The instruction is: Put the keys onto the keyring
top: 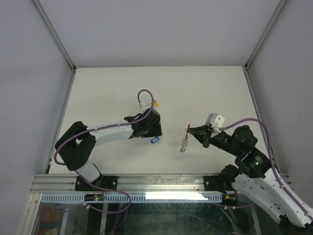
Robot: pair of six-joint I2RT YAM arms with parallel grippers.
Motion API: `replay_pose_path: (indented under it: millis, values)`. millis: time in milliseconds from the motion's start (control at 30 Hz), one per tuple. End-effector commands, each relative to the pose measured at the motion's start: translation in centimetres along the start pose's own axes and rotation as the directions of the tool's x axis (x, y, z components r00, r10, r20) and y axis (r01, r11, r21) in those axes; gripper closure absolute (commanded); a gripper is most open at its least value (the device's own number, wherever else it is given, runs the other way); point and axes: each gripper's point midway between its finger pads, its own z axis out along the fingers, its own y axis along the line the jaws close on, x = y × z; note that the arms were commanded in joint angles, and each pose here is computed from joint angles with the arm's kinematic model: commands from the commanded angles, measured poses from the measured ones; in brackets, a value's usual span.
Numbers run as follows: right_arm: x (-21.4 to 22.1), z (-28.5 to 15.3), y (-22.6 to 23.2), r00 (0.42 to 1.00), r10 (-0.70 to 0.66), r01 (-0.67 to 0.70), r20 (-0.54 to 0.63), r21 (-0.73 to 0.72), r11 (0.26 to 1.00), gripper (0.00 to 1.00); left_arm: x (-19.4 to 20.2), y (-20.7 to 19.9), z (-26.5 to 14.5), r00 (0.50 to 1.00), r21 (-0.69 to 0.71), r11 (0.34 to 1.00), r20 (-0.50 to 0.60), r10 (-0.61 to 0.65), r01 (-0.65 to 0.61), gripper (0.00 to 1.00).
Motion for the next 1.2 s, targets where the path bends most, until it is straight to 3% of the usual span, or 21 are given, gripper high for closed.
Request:
replay_pose_path:
  millis: [0, 467, 1167]
  values:
    - [-1.4, 0.0, -0.1, 0.998, -0.011, 0.011, 0.059, 0.008, 1.0, 1.0, 0.1, -1.2, -0.1, 1.0, -0.033, 0.999, 0.021, 0.004, -0.003, 0.41]
    - [-1.3, -0.2, 0.0, 0.998, -0.019, 0.018, 0.067, 0.006, 1.0, 1.0, 0.8, -1.6, 0.5, 0.999, -0.127, 0.991, 0.023, 0.046, -0.043, 0.46]
    - [-1.2, -0.5, 0.1, 0.997, -0.018, 0.017, 0.071, 0.01, 1.0, 1.0, 1.4, -1.2, 1.4, 0.994, -0.183, 0.977, 0.006, 0.113, -0.11, 0.66]
